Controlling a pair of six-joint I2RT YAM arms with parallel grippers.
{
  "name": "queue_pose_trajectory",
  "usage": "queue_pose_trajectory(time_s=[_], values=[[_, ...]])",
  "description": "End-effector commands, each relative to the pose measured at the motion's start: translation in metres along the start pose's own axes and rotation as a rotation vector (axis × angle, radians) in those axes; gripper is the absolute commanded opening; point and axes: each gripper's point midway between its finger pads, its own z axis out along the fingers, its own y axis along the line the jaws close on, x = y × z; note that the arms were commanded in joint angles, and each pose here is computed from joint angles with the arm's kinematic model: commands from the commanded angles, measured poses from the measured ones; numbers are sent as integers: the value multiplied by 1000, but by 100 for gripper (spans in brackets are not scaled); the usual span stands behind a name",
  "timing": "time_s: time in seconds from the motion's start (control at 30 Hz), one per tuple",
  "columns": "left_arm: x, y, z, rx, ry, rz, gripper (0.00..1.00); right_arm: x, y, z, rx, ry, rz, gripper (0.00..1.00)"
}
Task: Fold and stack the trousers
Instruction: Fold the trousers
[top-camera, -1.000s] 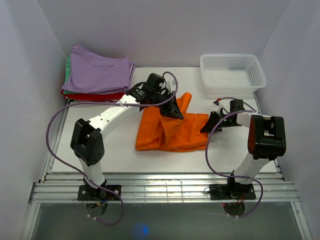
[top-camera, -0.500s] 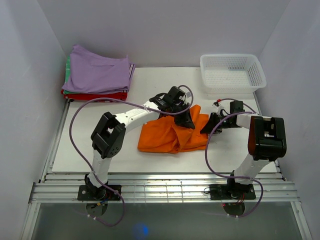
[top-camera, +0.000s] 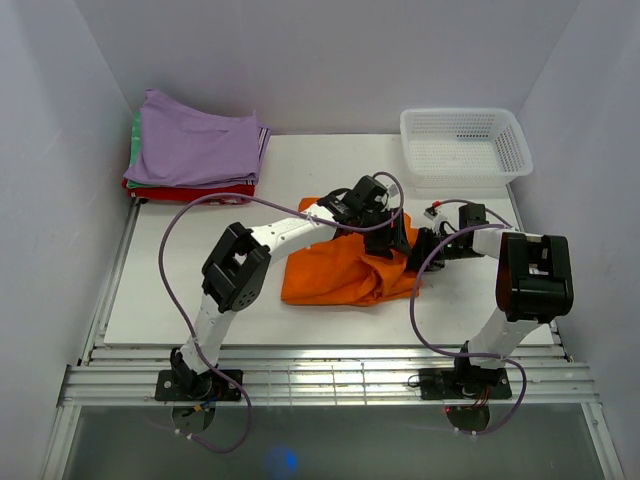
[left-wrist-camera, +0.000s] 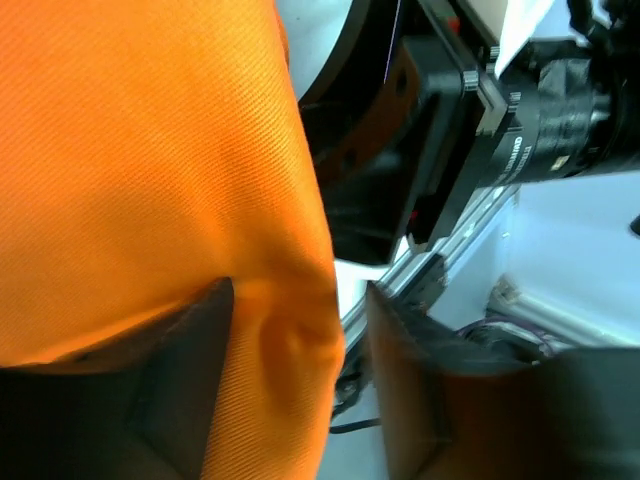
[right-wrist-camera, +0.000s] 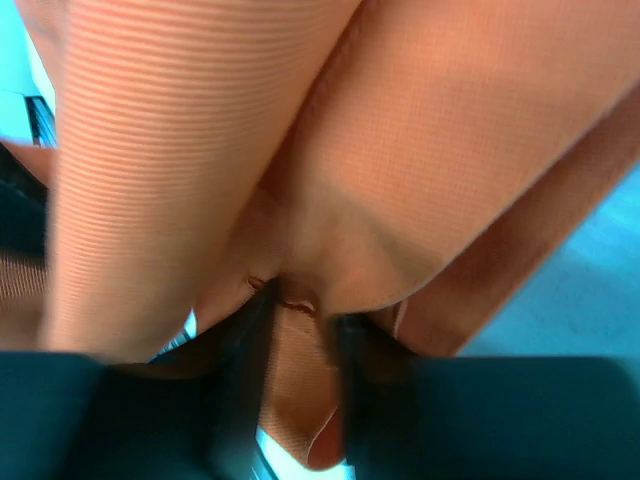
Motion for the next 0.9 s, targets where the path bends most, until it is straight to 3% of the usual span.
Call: queue_pose_trajectory(time_s=[0.0,0.07,0.1,0.2,0.33,0.4,0.53,0.67,0.87], values=[[-28,-38,-25,75,-105,118,69,-6,3,-20,37,7,-53,42],[-29,-36,-42,67,-119,206,86,-16,-10,-50,113,-5,-87,48],[-33,-48,-66,85,-155,248,96,-19,-16,-62,141,-10,-100,56],[-37,-54,-118,113,-218,373,98,-36,-34,-112,245,-22,-155,64],[-53,-13,-179,100,-286,355,98,-62,-12,-143,239,-59,-231,66],[-50,23,-188,41,-276,324,98,-70,12,-135,199,-52,-229,71],[-46,103,-216,-123,-275,182,96,-60,41,-96,161,39,-218,72],[-25,141,-228,-197,-274,112,95,-46,45,-66,194,111,-194,76],[18,184,-214,-251,-214,61,95,-27,39,-34,186,199,-131,82]])
